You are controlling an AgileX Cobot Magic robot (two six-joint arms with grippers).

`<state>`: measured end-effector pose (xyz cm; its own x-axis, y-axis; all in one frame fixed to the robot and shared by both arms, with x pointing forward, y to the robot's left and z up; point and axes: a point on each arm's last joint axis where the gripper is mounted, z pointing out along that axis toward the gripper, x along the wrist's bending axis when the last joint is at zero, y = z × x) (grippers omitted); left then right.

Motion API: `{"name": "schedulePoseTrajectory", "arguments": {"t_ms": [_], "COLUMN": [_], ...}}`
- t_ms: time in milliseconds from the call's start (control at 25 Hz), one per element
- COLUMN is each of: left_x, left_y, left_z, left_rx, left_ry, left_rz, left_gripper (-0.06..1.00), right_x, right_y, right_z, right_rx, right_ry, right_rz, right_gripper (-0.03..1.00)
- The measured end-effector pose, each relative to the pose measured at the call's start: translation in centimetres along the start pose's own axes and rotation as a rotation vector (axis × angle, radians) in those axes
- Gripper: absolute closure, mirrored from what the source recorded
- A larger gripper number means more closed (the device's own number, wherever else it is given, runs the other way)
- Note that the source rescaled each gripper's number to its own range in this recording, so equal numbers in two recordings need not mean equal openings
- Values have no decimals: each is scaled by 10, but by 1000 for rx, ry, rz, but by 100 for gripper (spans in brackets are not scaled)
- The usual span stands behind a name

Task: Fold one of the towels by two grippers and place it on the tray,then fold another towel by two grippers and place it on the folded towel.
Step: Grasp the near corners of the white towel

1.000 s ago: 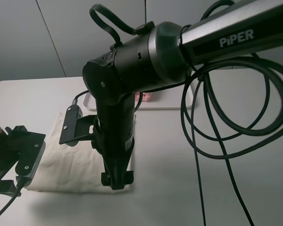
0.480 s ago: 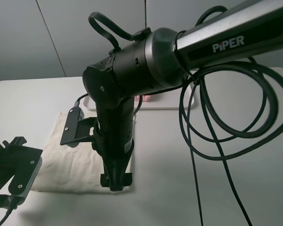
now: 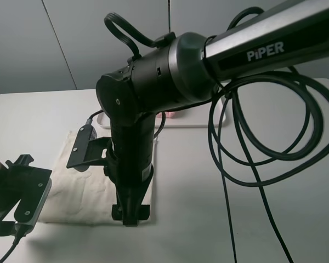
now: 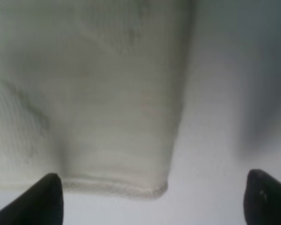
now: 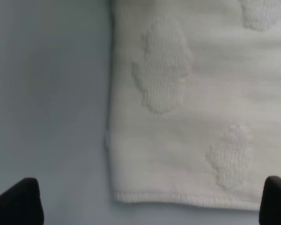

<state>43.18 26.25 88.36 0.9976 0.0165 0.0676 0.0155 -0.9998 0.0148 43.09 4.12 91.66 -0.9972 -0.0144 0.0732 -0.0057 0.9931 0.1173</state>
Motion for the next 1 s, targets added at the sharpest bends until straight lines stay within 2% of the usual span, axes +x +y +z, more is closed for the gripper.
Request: {"name": "schedulePoseTrajectory", "arguments": {"t_ms": [280,680,1000], "left_x": [1,0,0], "left_y": [0,0,0], "left_z": [0,11,17], "left_rx": [-1,8,11], "left_ry": [6,-39,-54], "left_rz": [14,30,30], "left_gripper": [-5,-5,-6], "right_x": [1,2,4], "right_y": [1,1,0], "right_z": [0,0,17], "right_rx": [-9,-16,14], "right_ry": [15,26,87], "right_rz": [-5,-27,-52], "right_gripper": [-3,-3,-3]}}
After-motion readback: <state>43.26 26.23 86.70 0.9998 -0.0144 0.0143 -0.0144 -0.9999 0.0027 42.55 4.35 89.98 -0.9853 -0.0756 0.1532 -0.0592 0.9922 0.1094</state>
